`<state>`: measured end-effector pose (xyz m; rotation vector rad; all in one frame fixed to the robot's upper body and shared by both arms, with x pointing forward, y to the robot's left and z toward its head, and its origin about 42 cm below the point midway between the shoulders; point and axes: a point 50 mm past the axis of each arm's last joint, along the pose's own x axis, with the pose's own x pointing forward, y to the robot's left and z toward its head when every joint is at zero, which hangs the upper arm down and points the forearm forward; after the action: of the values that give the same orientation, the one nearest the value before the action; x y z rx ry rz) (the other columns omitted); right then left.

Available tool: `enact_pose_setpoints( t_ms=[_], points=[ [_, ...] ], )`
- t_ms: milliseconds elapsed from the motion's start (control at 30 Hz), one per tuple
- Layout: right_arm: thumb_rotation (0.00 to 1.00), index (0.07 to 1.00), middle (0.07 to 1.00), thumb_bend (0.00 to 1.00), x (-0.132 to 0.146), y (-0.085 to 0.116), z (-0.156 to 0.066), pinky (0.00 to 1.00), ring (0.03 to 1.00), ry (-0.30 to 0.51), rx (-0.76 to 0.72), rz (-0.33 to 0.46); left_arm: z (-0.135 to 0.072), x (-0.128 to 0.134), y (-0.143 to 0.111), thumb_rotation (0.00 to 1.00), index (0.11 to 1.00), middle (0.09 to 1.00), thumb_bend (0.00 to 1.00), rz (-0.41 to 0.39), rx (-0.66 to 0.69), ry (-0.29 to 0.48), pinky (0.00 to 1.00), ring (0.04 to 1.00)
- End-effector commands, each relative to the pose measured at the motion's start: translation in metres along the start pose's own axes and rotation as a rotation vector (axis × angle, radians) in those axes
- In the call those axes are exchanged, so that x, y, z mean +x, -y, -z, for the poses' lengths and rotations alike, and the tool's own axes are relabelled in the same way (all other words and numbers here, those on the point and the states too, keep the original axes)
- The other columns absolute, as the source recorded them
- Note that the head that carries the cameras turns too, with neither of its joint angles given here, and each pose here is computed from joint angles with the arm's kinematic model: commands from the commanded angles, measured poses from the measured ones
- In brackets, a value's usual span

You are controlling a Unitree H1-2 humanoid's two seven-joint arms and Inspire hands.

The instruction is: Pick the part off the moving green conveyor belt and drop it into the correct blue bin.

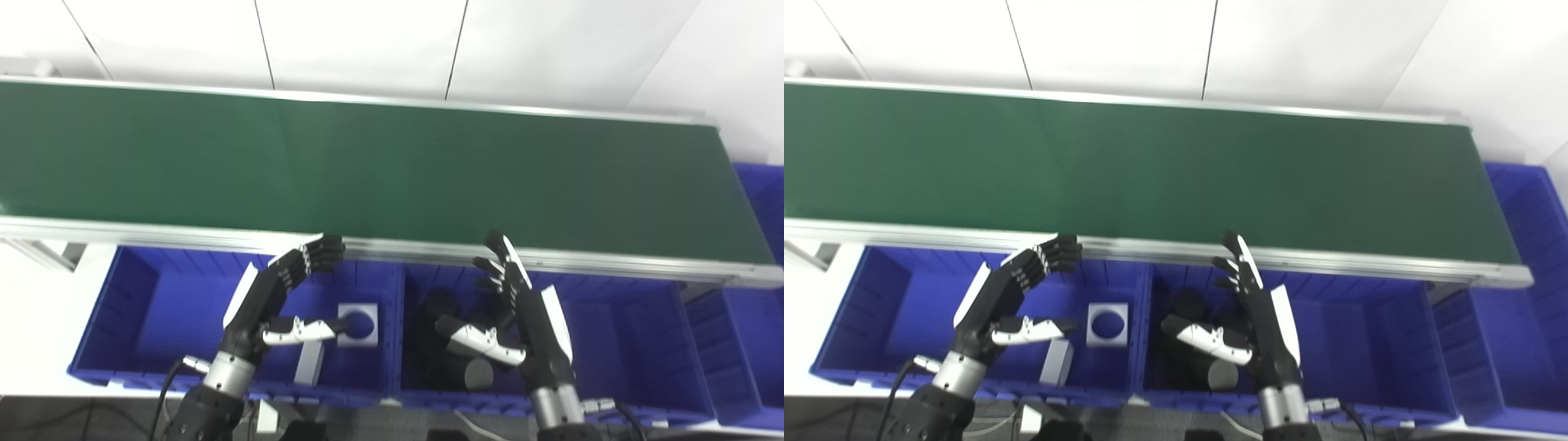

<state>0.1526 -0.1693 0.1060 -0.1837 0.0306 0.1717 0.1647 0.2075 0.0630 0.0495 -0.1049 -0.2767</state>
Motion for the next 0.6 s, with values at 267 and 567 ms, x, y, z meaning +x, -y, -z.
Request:
enact_pose_setpoints(
  t_ms=[267, 567],
  points=[
    [0.35, 0.878, 0.799, 0.87, 0.0050, 0.0017, -0.0047, 0.67, 0.749, 0.062, 0.044, -0.016, -0.0069, 0.0027, -0.0030, 0.25, 0.779, 0.777, 0.80, -0.006, 0.000, 0.039, 0.71, 0.755],
    [0.33, 0.849, 0.765, 0.86, 0.0086, 0.0031, -0.0018, 0.66, 0.725, 0.073, 0.030, -0.018, -0.0055, 0.0051, -0.0004, 0.24, 0.779, 0.778, 0.80, -0.017, 0.003, 0.039, 0.70, 0.752]
  ],
)
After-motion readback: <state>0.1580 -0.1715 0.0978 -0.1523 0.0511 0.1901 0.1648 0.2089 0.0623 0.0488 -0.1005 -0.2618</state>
